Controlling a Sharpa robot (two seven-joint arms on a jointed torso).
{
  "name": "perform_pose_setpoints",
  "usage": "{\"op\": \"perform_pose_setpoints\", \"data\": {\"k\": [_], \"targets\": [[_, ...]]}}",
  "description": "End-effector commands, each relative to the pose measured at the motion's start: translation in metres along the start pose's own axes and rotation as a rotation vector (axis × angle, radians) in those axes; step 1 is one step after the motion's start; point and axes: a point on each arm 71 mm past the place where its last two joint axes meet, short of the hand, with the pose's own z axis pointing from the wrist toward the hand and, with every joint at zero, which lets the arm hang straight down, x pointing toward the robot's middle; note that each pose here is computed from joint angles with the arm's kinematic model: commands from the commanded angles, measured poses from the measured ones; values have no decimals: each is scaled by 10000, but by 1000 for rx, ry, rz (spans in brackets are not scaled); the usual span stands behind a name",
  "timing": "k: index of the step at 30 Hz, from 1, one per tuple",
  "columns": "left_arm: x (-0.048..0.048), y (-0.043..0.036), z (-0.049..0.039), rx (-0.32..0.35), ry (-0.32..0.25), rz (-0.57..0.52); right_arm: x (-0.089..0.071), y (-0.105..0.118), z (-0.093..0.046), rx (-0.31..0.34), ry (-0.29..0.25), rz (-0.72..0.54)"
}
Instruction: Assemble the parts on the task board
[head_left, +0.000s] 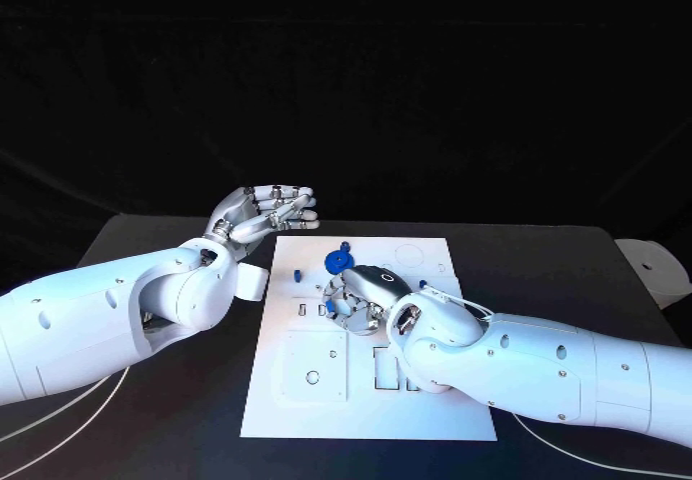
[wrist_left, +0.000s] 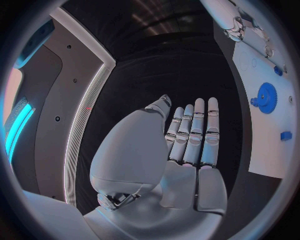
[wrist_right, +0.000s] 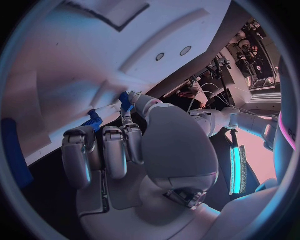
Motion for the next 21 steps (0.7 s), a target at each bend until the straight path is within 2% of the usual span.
{"op": "perform_pose_setpoints", "data": {"k": [1, 21], "targets": [[28, -12, 4, 8, 13, -11, 23, -17, 0, 4, 20, -34], [30, -13, -1, 6, 15, -13, 44, -54, 18, 22, 31, -48]]}}
